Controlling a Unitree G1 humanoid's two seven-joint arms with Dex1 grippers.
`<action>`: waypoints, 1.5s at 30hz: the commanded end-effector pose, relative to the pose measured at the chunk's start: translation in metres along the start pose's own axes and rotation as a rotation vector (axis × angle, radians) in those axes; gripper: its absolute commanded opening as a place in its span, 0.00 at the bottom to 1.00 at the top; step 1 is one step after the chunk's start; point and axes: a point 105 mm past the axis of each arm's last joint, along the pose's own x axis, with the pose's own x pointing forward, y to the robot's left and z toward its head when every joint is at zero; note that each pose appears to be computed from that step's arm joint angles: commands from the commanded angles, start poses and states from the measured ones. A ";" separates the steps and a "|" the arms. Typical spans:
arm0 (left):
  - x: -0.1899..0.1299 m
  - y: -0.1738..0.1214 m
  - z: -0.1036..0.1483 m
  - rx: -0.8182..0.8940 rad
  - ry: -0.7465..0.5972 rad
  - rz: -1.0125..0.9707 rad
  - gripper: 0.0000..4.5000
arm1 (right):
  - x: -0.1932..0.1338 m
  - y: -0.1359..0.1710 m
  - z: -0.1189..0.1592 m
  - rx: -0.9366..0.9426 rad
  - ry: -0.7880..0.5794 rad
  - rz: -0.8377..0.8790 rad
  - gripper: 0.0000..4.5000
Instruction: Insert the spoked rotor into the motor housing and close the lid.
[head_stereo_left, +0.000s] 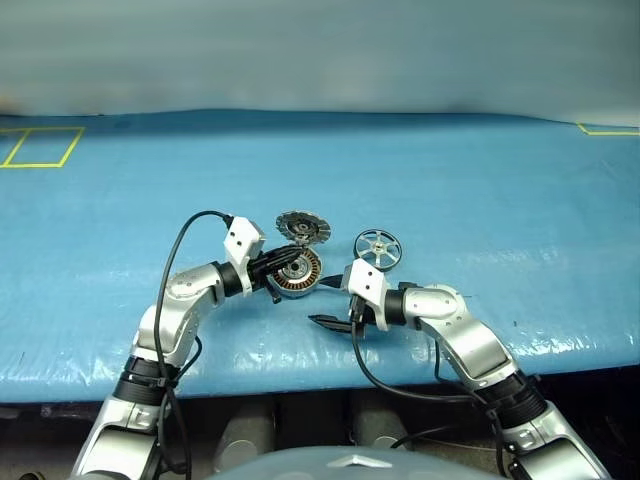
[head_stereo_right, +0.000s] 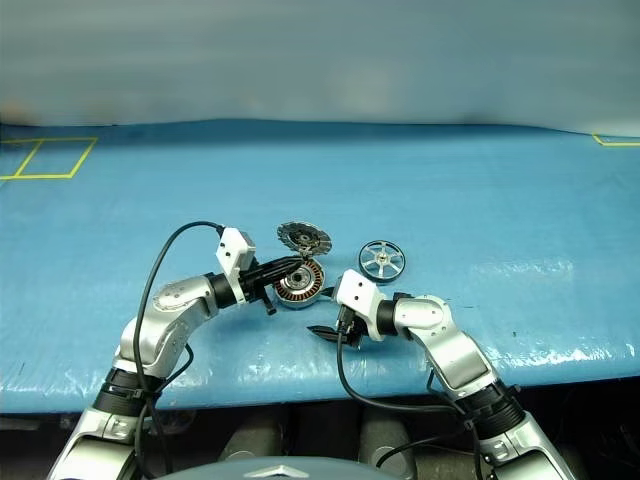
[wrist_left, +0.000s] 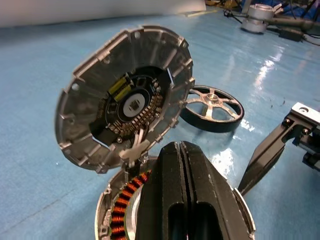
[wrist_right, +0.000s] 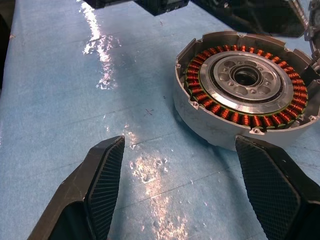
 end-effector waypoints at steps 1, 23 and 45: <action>-0.002 0.004 -0.016 0.033 0.078 0.032 0.01 | 0.001 -0.001 0.012 -0.034 -0.045 -0.006 0.82; -0.030 0.002 0.022 -0.011 -0.148 0.094 0.01 | -0.003 -0.018 0.017 -0.039 -0.063 -0.116 0.82; -0.053 -0.030 -0.020 -0.073 -0.087 0.134 0.01 | -0.060 -0.114 0.006 -0.023 0.136 -0.578 0.82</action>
